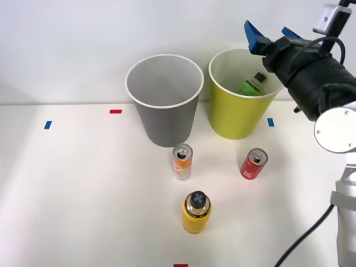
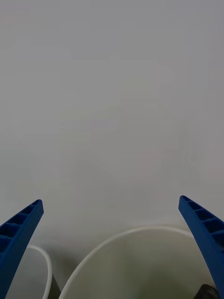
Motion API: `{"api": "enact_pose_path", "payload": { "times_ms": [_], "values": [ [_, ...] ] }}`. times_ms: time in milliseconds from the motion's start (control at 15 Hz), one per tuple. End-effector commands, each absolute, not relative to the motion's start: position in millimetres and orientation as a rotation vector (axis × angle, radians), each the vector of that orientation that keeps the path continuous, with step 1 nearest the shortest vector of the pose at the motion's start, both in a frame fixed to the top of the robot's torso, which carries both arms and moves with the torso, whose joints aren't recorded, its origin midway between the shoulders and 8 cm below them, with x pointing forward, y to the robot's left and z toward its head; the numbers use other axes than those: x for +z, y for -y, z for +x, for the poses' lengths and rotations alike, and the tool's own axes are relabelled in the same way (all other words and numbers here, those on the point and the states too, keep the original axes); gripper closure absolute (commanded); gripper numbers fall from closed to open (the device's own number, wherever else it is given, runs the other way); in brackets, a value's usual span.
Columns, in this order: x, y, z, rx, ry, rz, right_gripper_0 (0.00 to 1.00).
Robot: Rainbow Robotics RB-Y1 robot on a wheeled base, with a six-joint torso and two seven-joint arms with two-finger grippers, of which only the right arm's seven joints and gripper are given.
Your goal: Put cans in the gray bin, plastic bottles in the light green bin
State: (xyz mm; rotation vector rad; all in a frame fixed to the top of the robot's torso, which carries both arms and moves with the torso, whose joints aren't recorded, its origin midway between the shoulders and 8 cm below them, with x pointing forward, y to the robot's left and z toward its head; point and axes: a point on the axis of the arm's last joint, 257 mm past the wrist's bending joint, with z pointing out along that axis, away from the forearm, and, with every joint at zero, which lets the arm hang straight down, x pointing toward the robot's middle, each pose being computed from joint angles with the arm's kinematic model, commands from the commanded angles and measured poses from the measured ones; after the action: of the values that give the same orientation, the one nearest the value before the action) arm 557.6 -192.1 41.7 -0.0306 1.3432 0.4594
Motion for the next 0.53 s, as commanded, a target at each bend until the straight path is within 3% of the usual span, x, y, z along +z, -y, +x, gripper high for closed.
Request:
{"api": "enact_pose_path", "payload": {
  "times_ms": [67,533],
  "values": [
    [28,202,528,0.453,-1.347,-0.025,0.0],
    [-27,240,473,0.36,-1.399,0.06,0.0]
  ]
}}
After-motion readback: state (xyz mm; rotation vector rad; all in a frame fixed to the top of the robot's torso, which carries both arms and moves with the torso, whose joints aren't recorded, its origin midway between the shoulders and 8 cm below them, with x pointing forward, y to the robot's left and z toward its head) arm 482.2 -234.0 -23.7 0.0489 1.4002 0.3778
